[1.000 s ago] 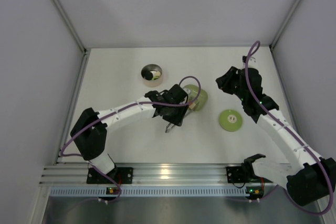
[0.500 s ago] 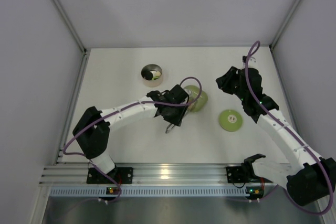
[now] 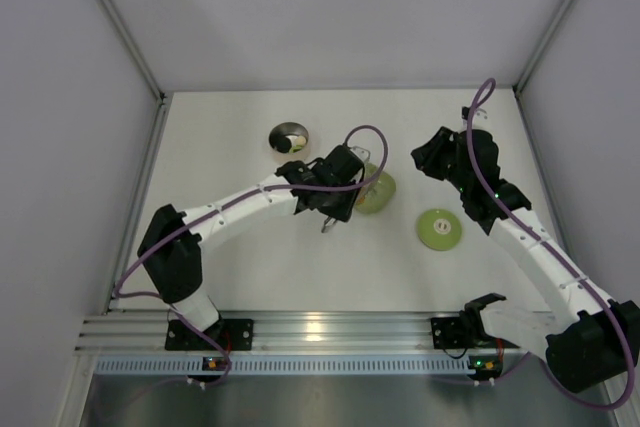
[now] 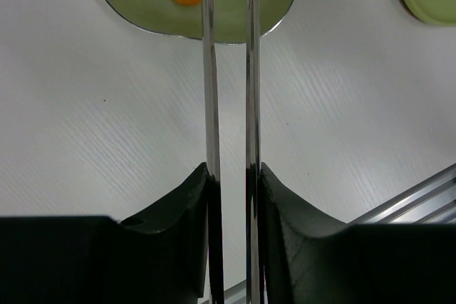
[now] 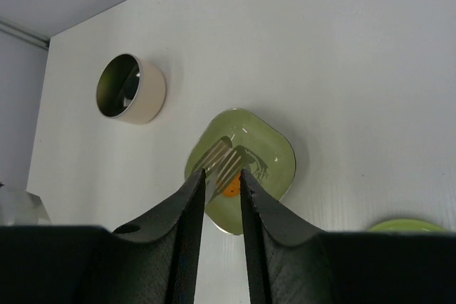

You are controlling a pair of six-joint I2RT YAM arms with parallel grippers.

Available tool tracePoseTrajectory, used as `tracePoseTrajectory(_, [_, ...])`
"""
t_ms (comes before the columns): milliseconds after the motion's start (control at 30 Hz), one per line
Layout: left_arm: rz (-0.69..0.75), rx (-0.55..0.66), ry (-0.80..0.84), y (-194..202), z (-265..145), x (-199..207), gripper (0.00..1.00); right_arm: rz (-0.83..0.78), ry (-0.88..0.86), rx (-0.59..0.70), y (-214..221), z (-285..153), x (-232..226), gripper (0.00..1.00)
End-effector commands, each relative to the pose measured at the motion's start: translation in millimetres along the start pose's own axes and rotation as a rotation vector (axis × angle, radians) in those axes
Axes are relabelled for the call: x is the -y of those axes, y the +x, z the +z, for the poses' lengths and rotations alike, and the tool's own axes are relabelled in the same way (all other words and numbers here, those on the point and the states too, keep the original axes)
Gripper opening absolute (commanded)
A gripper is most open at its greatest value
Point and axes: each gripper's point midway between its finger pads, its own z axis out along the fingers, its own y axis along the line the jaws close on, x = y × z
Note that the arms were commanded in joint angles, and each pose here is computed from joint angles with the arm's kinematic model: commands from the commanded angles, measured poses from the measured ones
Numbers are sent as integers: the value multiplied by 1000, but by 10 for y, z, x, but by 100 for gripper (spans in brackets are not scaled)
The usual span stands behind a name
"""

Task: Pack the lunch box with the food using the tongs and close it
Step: Pick up the fake food from the plate, then place the fake food in the packing box.

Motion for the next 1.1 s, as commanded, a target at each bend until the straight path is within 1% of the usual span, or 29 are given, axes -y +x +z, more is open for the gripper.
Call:
tracePoseTrajectory(0, [4,139,-2,-403,-311,23,34,-18,-25,36,-88,-68,-94,26])
tracePoseTrajectory(67, [-4,153,-13,-463,-338,7,34,-18,-22,37,-91,-69,-89,26])
tracePoseTrajectory(200, [-93,199,-91,-621,-436,-309,34,-21,-19,44,-118,-85,-88,26])
tracePoseTrajectory(233, [-135,223,-104,-689,-488,-475,34,-22,-21,43,-118,-88,-94,26])
tracePoseTrajectory(333, [-219,265,-110,-791,-568,-765,34,-21,-25,47,-139,-92,-108,26])
tracePoseTrajectory(367, [-268,271,-137,-797,-567,-1002,34,-21,-28,46,-138,-90,-115,26])
tracePoseTrajectory(433, [-321,285,-151,-806,-606,-1194,34,-23,-28,43,-139,-91,-118,26])
tracePoseTrajectory(467, [-352,314,-168,-859,-640,-1339,34,-23,-29,45,-143,-94,-120,26])
tracePoseTrajectory(567, [-415,329,-206,-855,-631,-1604,35,-24,-32,43,-141,-84,-126,26])
tracePoseTrajectory(767, [-462,299,-216,-791,-460,-1751,35,-31,-32,38,-139,-76,-129,26])
tracePoseTrajectory(933, [-477,281,-229,-746,-397,-1809,40,-30,-28,32,-115,-74,-114,26])
tracePoseTrajectory(1000, [-483,280,-234,-732,-395,-1826,44,-30,-27,33,-109,-77,-106,26])
tracePoseTrajectory(1067, [-485,280,-235,-728,-398,-1832,45,-31,-25,33,-104,-71,-99,26])
